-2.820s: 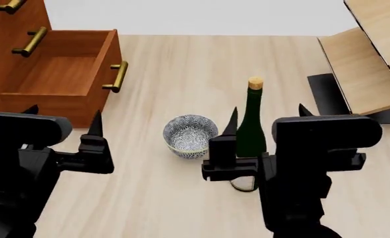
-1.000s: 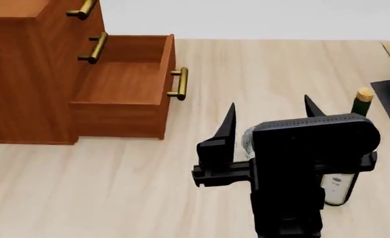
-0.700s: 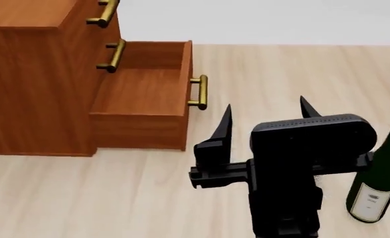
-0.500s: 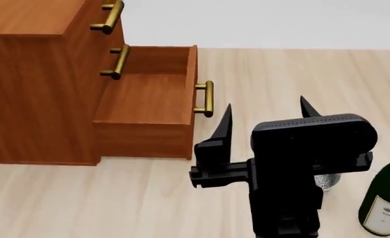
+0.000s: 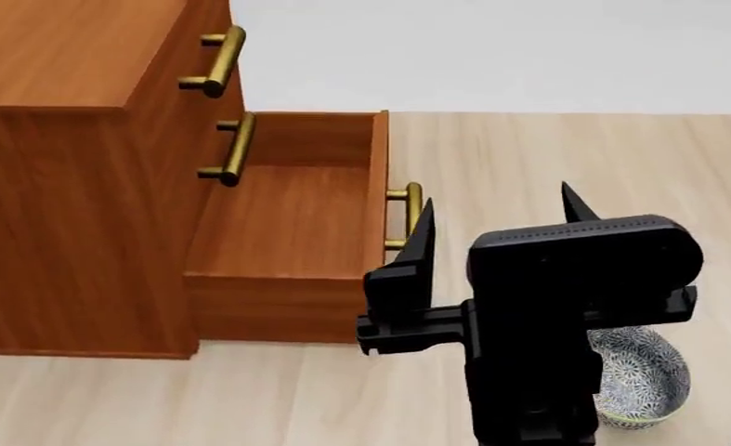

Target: Close the bottom drawer of the cabinet and open the top drawer.

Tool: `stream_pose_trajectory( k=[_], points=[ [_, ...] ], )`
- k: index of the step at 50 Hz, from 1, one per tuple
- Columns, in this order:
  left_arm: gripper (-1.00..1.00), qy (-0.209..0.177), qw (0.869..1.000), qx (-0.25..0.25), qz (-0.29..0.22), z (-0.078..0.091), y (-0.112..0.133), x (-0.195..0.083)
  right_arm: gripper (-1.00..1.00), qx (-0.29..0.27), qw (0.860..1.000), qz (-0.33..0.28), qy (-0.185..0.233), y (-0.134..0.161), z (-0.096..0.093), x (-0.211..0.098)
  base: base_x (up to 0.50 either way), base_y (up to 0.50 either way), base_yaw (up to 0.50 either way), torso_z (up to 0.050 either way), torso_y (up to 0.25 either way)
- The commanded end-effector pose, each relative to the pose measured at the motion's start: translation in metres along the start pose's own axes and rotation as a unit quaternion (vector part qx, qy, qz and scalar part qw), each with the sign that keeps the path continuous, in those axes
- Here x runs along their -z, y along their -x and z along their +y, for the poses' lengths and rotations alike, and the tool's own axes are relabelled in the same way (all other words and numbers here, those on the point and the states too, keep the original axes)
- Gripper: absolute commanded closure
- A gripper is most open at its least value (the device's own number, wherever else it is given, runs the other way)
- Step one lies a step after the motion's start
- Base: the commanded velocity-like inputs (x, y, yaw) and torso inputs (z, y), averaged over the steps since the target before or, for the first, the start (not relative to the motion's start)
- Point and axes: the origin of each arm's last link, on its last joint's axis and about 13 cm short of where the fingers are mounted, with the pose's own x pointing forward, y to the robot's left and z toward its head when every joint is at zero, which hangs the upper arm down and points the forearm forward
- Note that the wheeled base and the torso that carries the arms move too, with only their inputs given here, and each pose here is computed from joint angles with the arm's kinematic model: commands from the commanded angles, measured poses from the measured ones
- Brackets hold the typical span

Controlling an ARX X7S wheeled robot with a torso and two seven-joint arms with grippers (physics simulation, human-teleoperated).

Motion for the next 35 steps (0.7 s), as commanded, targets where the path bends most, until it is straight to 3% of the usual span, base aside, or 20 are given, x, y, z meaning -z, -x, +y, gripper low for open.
stream_pose_trajectory(
  k=[1, 35],
  points=[
    [-1.0, 0.0, 1.0, 0.001, 0.002, -0.0009, 0.0, 0.0008, -1.0, -0.001, 1.0, 0.003, 0.001, 0.0, 0.0006, 0.0016, 0.22, 0.12, 0.0, 0.0, 0.0],
    [-1.0, 0.002, 1.0, 0.006, 0.007, -0.0027, -0.0003, 0.0018, -1.0, -0.005, 1.0, 0.005, -0.007, -0.0002, 0.001, 0.0004, 0.22, 0.16, 0.0, 0.0, 0.0]
  ],
)
